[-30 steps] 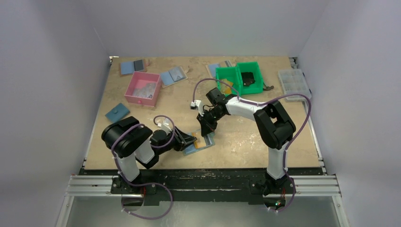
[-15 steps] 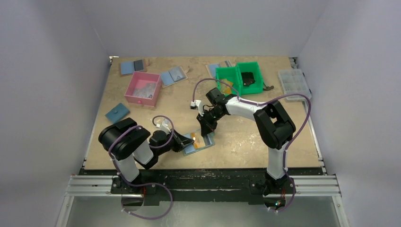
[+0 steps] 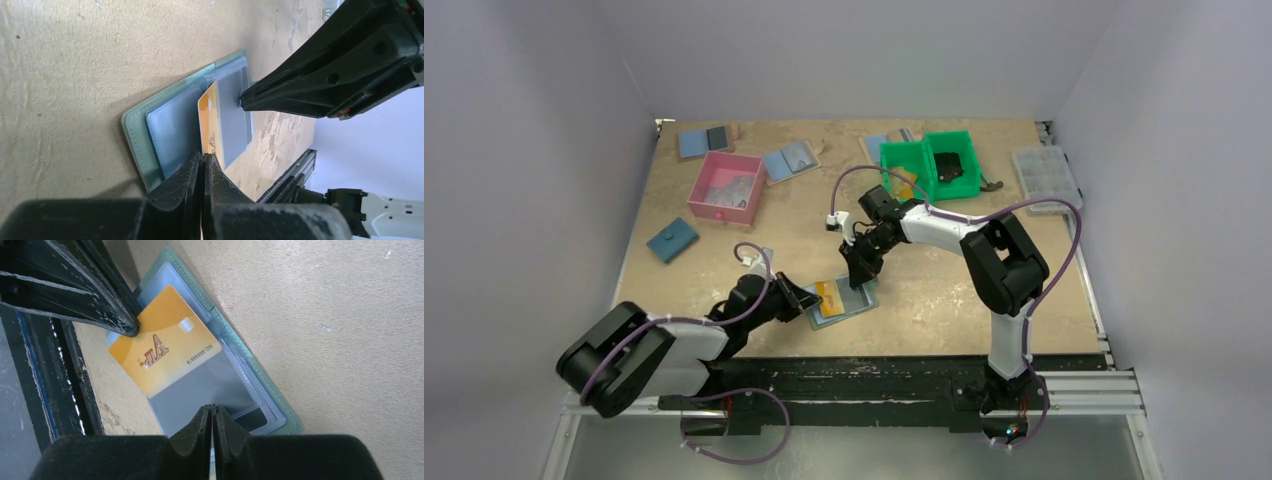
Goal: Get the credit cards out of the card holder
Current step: Remove the credit card from the card holder.
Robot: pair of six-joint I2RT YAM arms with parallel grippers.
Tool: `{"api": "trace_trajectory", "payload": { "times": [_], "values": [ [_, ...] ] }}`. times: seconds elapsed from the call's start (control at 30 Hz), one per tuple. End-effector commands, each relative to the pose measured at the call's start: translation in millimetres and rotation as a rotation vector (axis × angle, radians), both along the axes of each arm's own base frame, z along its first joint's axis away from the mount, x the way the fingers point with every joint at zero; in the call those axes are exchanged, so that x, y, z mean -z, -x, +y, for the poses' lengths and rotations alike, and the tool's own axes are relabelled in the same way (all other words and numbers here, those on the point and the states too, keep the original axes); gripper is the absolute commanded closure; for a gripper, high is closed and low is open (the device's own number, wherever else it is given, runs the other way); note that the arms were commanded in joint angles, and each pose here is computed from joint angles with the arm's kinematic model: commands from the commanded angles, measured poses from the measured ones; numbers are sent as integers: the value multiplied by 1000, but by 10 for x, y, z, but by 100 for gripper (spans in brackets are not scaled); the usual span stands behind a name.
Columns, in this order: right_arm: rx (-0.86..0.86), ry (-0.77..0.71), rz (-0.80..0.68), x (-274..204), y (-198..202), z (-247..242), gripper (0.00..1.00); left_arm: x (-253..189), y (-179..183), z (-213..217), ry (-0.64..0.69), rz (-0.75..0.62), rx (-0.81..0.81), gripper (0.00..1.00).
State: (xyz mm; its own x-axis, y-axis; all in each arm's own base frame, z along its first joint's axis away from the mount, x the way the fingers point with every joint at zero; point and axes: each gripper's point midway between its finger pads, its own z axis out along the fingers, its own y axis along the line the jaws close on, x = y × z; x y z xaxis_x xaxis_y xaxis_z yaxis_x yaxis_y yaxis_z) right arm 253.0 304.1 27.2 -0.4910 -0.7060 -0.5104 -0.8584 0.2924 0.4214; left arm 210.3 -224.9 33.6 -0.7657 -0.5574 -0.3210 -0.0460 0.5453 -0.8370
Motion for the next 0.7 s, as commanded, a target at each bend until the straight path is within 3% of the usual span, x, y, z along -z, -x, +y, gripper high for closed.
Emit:
{"api": "trace_trajectory", "payload": {
  "times": [0.0,0.4,0.67],
  "values": [
    [-26,136,-60,288,-82,-242,85,31,-2,162,-144,-51,18,100],
    [-224,-148,-123,-570,119,-116,69,-556,-6,106,-146,-337,130,100],
    [-270,-316,-245,-1114,104,-268,53,-885,34,1,-83,-488,188,100]
  ]
}}
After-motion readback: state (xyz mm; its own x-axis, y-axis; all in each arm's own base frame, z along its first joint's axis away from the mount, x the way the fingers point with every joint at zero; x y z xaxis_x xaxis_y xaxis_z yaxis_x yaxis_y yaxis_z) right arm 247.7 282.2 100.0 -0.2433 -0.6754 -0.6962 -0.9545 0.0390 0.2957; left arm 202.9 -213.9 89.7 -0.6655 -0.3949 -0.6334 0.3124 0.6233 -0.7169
